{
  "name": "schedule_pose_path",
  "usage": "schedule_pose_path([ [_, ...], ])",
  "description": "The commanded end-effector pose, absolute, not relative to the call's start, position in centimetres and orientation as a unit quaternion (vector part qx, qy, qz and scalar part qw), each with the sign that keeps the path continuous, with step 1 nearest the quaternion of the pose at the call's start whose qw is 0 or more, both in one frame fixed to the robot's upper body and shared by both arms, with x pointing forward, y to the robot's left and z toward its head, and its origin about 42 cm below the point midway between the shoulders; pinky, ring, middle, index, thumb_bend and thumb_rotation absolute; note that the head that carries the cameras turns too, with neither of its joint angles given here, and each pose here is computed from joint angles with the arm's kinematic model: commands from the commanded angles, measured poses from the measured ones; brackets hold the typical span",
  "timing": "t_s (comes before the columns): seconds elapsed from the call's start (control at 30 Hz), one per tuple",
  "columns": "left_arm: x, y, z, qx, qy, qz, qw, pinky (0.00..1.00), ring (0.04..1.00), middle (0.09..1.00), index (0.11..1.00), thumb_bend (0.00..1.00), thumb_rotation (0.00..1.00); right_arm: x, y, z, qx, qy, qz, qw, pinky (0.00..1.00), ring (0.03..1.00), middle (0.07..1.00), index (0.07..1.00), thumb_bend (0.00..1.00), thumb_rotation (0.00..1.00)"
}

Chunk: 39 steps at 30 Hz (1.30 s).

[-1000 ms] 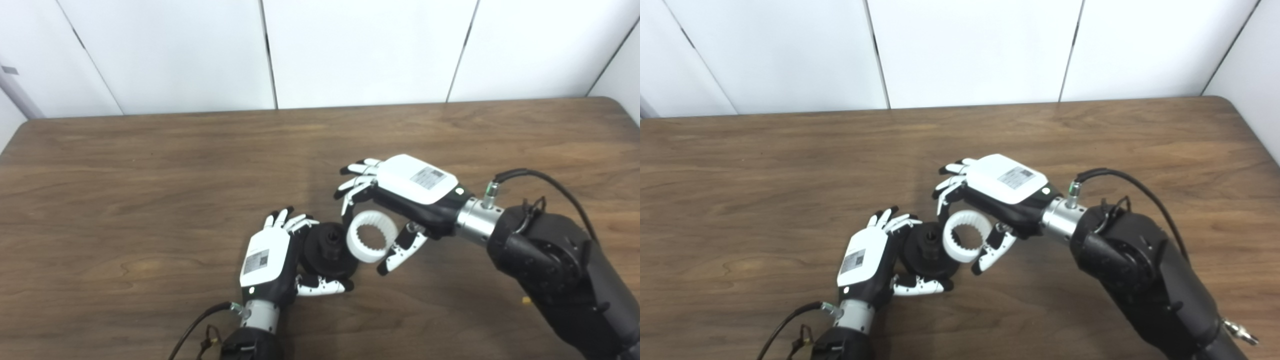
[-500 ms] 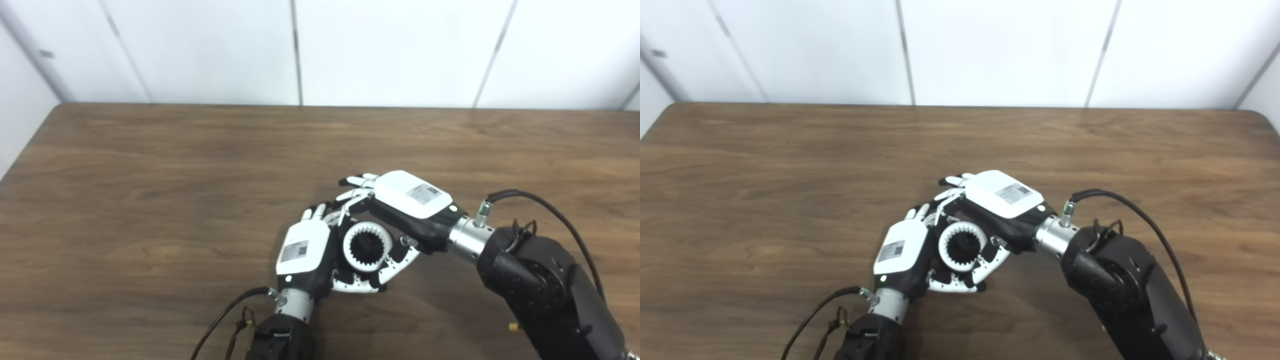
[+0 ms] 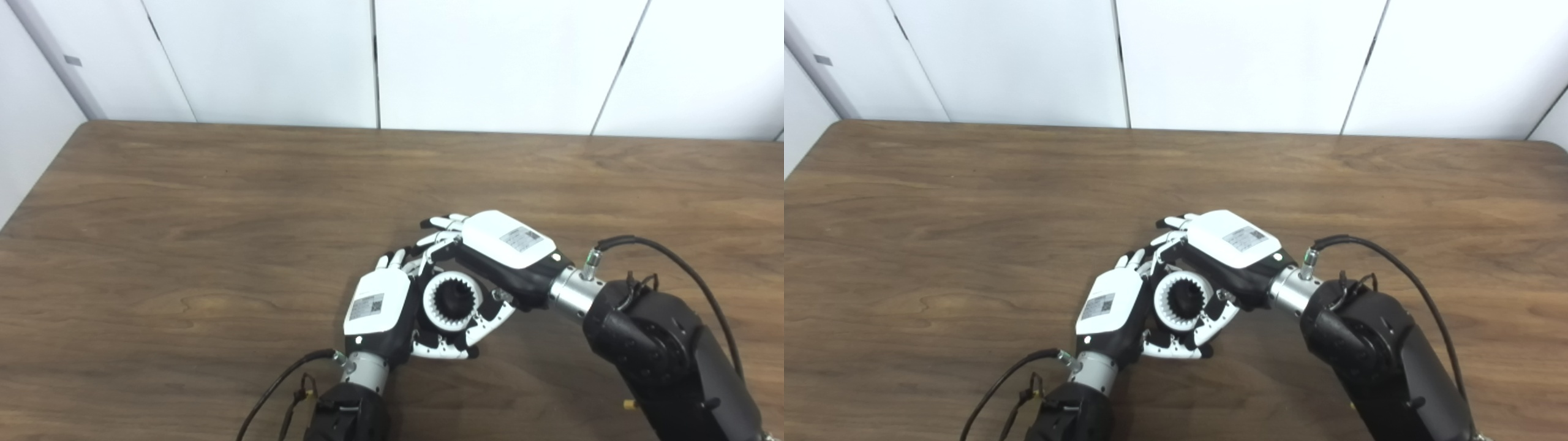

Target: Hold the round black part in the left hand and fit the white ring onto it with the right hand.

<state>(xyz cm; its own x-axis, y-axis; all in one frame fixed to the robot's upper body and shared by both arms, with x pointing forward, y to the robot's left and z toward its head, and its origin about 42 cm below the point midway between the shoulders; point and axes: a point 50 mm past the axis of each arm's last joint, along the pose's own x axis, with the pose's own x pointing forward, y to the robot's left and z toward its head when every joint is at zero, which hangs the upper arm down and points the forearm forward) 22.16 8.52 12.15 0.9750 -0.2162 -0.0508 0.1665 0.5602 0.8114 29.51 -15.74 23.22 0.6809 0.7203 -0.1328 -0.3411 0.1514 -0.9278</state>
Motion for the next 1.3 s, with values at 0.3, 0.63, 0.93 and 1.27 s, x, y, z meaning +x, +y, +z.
schedule_pose_path([
  [0.3,19.4,5.8,10.5,0.439,0.001,-0.154,0.885,1.00,0.967,0.841,0.482,0.52,0.06,31.5,-16.9,25.2,-0.554,-0.196,0.316,0.745,0.94,0.955,0.816,0.485,0.52,0.14],
  [0.63,19.2,6.4,10.9,0.438,0.001,-0.153,0.886,1.00,0.959,0.831,0.481,0.52,0.06,31.9,-17.9,24.3,-0.528,-0.161,0.313,0.773,0.92,0.960,0.830,0.485,0.52,0.14],
  [0.93,18.7,6.6,11.0,0.432,0.001,-0.151,0.889,1.00,0.966,0.832,0.482,0.52,0.06,32.3,-19.3,22.6,-0.493,-0.130,0.304,0.805,0.86,0.955,0.832,0.485,0.52,0.14],
  [1.27,18.8,7.0,10.9,0.430,0.000,-0.154,0.889,1.00,0.964,0.831,0.482,0.52,0.06,32.3,-19.3,22.5,-0.425,-0.112,0.301,0.846,0.82,0.945,0.832,0.485,0.52,0.14],
])
